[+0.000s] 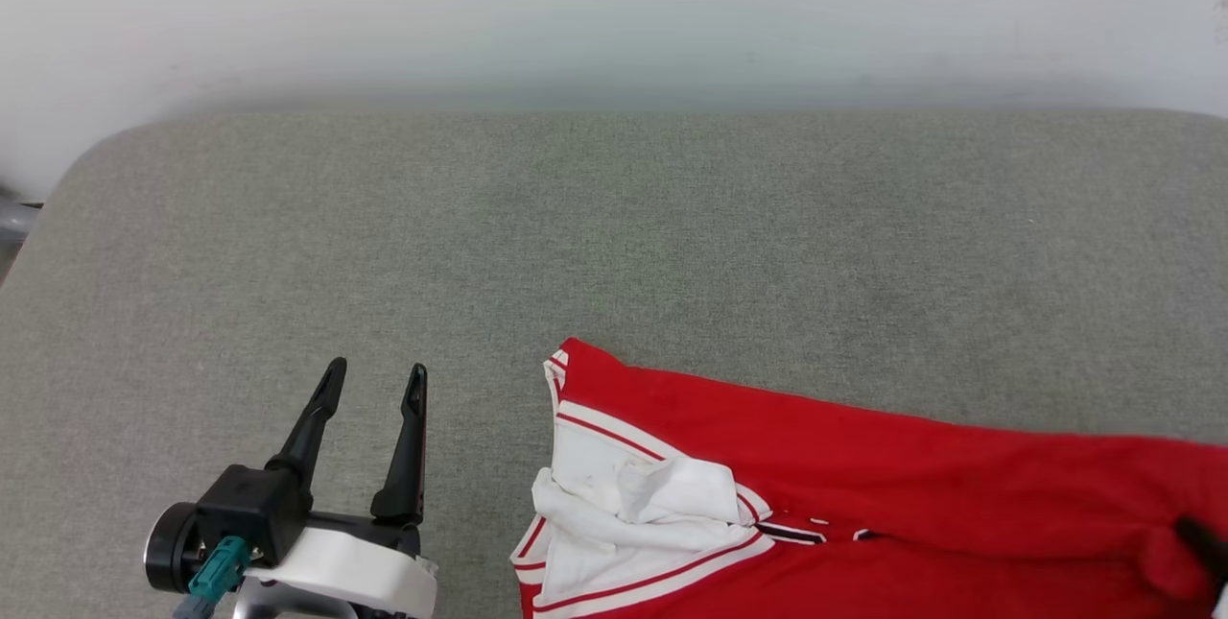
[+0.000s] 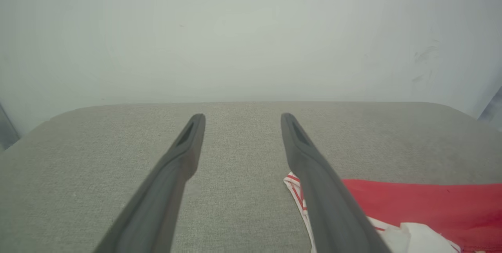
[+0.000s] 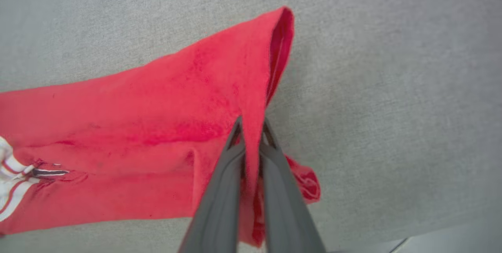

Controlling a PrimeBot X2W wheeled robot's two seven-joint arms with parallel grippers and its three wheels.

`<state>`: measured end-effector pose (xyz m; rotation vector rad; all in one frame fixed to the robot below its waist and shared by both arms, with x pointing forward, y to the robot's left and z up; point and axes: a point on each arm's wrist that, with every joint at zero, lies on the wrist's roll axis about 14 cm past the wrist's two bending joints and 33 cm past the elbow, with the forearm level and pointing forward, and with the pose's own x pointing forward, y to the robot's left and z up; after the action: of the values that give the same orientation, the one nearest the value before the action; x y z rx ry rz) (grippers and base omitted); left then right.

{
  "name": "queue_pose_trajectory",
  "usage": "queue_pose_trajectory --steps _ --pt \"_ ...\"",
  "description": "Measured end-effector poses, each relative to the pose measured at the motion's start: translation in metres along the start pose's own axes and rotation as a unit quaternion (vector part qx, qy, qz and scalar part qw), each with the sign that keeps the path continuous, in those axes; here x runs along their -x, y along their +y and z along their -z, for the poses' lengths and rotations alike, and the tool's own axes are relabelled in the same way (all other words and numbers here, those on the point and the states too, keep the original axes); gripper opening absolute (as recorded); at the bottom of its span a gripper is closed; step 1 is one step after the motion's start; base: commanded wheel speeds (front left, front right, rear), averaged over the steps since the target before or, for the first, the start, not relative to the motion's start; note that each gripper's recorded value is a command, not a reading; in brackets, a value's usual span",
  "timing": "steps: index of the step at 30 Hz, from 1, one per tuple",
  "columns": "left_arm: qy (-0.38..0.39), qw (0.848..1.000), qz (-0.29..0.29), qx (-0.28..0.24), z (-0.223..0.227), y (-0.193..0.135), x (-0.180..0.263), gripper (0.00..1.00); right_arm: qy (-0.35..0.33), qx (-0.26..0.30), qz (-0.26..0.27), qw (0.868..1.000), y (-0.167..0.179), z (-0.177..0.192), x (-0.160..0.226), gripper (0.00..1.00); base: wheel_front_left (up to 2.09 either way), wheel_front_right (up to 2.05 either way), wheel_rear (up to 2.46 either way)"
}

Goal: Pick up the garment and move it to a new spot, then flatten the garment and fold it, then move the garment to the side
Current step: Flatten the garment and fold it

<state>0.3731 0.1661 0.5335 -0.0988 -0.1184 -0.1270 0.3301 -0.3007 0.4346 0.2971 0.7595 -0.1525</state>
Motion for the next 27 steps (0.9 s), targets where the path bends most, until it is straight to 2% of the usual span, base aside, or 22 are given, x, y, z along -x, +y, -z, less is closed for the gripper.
queue_pose_trajectory --steps 3,5,11,14,17,21,25,27 --pt "0.005 1.000 0.000 0.002 0.001 0.000 0.001 1.00 0.038 -0.074 -0.059 0.995 0.025 0.018 -0.003 0.00 0.00 0.00 0.00" --pt "0.005 1.000 -0.003 0.002 0.001 0.001 0.002 1.00 0.062 -0.125 -0.120 0.983 0.053 0.024 -0.003 0.00 0.00 0.00 0.00" --pt "0.006 1.000 -0.010 0.000 0.000 0.005 0.005 1.00 0.128 -0.225 -0.278 0.925 0.111 0.029 0.006 0.00 0.00 0.00 0.00" --pt "0.005 1.000 -0.011 0.000 0.000 0.006 0.006 1.00 0.157 -0.260 -0.357 0.883 0.145 0.030 0.007 0.00 0.00 0.00 0.00" --pt "0.006 1.000 -0.016 0.001 0.000 0.009 0.007 1.00 0.180 -0.273 -0.411 0.851 0.181 0.032 0.007 0.00 0.00 0.00 0.00" --pt "0.010 1.000 -0.027 0.004 0.002 0.015 0.007 1.00 0.203 -0.264 -0.462 0.822 0.226 0.033 0.008 0.00 0.00 0.00 0.00" --pt "0.011 0.999 -0.039 0.008 0.004 0.020 0.008 1.00 0.235 -0.241 -0.500 0.798 0.271 0.042 0.012 0.00 0.00 0.00 0.00" --pt "0.013 0.999 -0.044 0.009 0.006 0.023 0.007 1.00 0.249 -0.225 -0.513 0.790 0.292 0.048 0.013 0.00 0.00 0.00 0.00"
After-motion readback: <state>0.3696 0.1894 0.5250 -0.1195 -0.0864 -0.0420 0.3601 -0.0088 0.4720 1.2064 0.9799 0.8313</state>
